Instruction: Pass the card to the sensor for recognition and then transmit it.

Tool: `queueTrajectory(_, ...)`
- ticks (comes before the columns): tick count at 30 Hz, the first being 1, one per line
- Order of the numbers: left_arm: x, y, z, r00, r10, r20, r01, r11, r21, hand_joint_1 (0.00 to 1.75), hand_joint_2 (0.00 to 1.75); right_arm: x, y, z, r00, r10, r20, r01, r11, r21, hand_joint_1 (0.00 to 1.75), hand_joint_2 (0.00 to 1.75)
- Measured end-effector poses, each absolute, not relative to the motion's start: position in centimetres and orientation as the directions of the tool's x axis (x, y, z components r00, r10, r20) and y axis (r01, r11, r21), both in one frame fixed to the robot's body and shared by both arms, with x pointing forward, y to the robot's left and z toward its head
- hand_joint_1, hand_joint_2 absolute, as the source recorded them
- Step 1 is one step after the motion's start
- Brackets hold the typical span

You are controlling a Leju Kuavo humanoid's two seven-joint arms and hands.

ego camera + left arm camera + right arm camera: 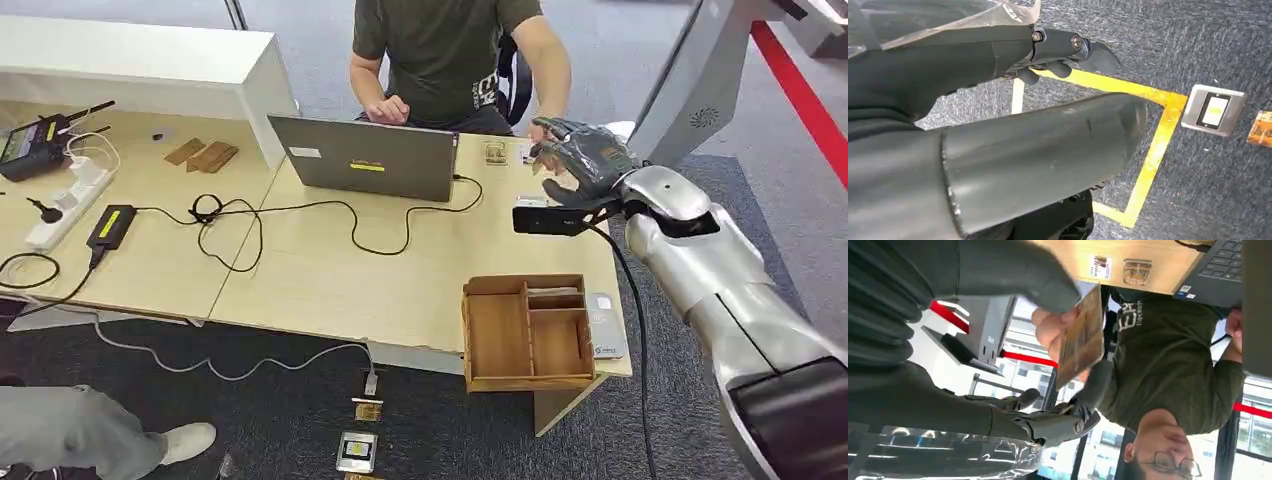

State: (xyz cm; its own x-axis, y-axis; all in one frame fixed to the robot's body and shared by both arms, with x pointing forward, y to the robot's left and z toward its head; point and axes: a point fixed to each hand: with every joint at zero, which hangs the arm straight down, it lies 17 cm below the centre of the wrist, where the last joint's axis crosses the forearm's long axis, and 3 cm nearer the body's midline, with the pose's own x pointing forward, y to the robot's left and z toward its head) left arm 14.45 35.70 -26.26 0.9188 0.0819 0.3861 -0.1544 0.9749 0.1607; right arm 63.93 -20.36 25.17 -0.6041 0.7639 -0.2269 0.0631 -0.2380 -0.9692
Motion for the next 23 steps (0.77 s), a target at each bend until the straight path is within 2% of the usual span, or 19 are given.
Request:
queueTrajectory(14,14.2,35.8,-26.3,0.921,0.095,0.377,-0.167,0.972,0.162,0.0,0.0,64.5,-22.3,25.2,-0.552,0.793,-0.258,0.073,-0.263,-0.962,0.0,0.0)
queueTrajectory(23,13.3,36.0,-26.6,0.931,0.116,0.346,-0.184,0.968,0.171,0.0,0.0,65.4,-33.9,24.8,-0.371,0.875,-0.312,-0.029,-0.347,-0.937,0.0,0.0)
